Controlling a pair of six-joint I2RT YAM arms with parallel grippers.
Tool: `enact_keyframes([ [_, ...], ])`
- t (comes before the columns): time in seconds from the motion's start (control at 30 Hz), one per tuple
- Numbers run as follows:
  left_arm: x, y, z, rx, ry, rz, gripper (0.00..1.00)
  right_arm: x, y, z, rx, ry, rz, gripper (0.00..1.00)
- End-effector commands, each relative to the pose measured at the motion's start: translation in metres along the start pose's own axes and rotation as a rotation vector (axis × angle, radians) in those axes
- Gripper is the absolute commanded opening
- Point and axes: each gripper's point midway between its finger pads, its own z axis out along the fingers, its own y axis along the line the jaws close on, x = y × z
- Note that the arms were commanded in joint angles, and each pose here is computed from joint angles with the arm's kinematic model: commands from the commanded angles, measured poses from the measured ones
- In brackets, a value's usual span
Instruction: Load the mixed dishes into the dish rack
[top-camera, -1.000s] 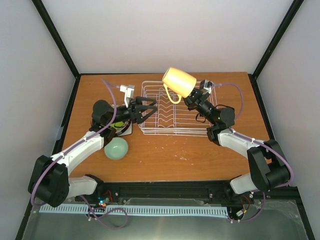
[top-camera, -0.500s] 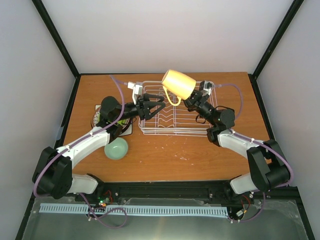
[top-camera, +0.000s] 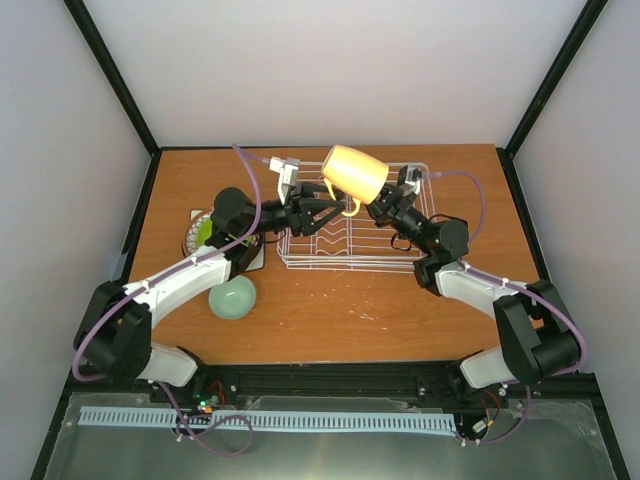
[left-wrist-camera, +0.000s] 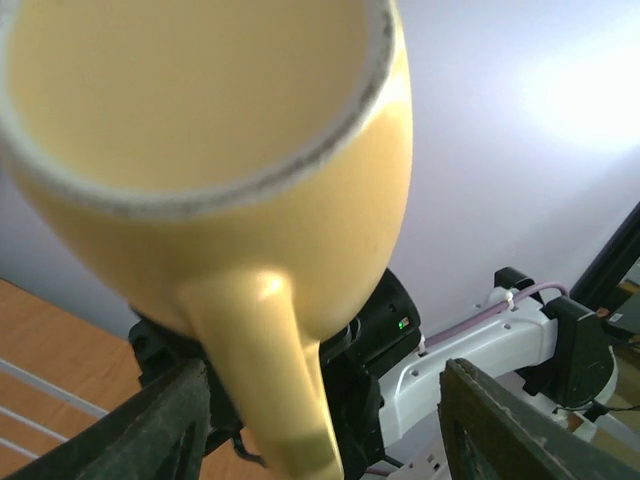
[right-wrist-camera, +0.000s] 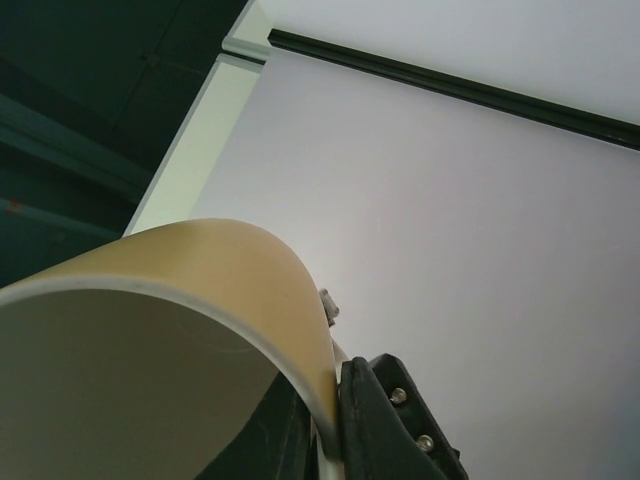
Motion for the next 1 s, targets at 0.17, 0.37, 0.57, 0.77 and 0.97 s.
enact_keyframes([
  [0.17,-0.013,-0.014,0.014,0.050,0.002,0.078,0.12,0.006,0.032,-0.002,-0.084,0.012,-0.071,0.03],
  [0.37,-0.013,-0.011,0.016,0.028,0.018,0.084,0.01,0.004,0.031,0.001,-0.086,0.012,-0.074,0.03],
  [0.57,-0.028,-0.009,0.013,-0.097,0.029,0.166,0.01,0.000,0.025,-0.004,-0.064,-0.005,-0.082,0.33],
  [0.77,-0.058,-0.006,0.003,-0.289,0.018,0.292,0.01,-0.019,0.002,-0.043,0.100,-0.079,-0.151,0.60],
  [0.97,-0.063,0.035,0.021,-0.398,0.089,0.343,0.01,-0.041,-0.011,-0.119,0.601,-0.241,-0.428,0.62],
])
